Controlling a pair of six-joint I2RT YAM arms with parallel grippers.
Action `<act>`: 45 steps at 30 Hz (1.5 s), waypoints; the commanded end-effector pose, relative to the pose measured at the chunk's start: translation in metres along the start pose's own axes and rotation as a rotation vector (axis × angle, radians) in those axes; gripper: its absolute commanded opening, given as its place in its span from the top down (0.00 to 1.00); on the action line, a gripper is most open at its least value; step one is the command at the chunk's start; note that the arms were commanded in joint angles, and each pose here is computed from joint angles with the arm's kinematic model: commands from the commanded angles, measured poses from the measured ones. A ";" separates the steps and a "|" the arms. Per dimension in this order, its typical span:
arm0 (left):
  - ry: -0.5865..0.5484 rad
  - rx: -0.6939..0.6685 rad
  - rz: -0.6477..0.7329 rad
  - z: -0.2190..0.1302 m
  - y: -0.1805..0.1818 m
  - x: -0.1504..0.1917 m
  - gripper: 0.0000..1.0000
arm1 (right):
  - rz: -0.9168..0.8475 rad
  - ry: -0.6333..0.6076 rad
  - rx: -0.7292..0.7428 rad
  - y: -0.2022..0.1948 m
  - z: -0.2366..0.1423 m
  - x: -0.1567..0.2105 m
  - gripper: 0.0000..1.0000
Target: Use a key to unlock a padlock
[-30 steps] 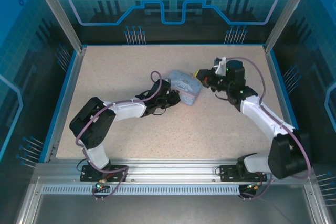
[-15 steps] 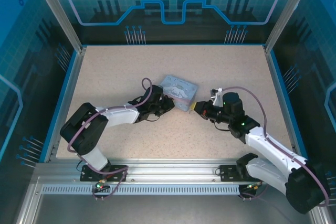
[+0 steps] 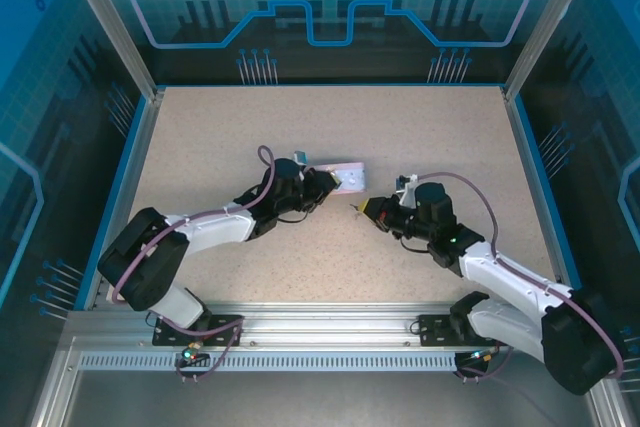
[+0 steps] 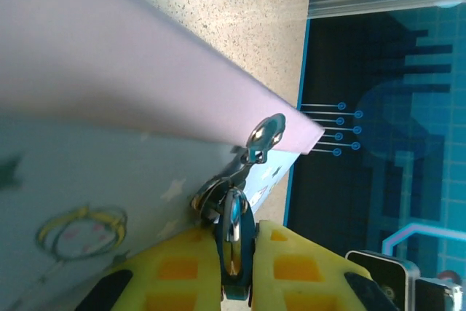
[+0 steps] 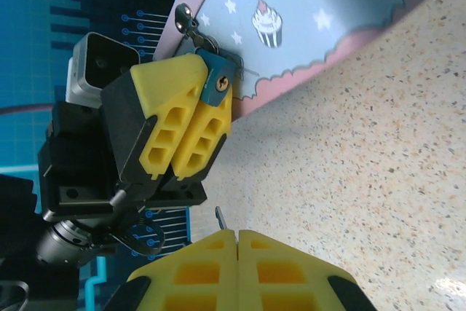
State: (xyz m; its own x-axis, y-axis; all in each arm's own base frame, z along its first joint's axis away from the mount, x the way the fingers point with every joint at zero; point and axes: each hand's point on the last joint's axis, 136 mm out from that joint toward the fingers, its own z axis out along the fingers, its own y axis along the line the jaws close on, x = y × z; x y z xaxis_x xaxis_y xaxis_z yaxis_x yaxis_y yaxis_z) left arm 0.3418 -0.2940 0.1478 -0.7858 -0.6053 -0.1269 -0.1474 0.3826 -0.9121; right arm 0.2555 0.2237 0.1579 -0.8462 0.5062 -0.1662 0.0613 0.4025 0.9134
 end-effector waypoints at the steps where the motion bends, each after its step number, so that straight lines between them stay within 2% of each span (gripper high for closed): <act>1: -0.015 0.168 -0.016 -0.007 -0.044 -0.007 1.00 | -0.002 -0.042 -0.071 0.024 0.003 -0.011 1.00; 9: 0.029 0.237 -0.008 -0.003 -0.053 -0.001 1.00 | 0.013 -0.066 -0.094 0.033 0.002 -0.022 1.00; 15: 0.013 0.249 -0.047 -0.001 -0.045 -0.004 1.00 | 0.052 -0.097 -0.096 0.033 0.004 -0.033 1.00; 20: -0.011 0.196 -0.022 0.001 -0.028 -0.007 1.00 | 0.063 -0.110 -0.094 0.032 0.006 -0.036 1.00; 27: 0.009 0.038 0.106 0.000 -0.002 0.005 1.00 | 0.080 -0.109 -0.064 0.015 0.005 -0.031 1.00; 31: 0.041 0.046 0.051 0.004 0.012 0.017 1.00 | 0.093 -0.110 -0.037 -0.002 0.001 -0.024 1.00; 38: 0.084 0.147 -0.071 0.016 0.010 0.024 1.00 | 0.106 -0.095 -0.004 -0.022 0.000 -0.015 1.00; 45: 0.096 0.157 -0.104 0.018 0.015 0.029 1.00 | 0.109 -0.105 0.003 -0.026 -0.001 -0.015 1.00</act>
State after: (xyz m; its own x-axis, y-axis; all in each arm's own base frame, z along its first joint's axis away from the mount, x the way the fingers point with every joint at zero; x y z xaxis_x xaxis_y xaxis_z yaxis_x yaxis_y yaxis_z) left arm 0.3281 -0.3096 0.1022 -0.8136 -0.5814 -0.0088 -0.1906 0.2809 -0.9406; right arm 0.2624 0.2089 0.1320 -0.7919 0.6046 -0.0864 0.1696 0.3536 0.9199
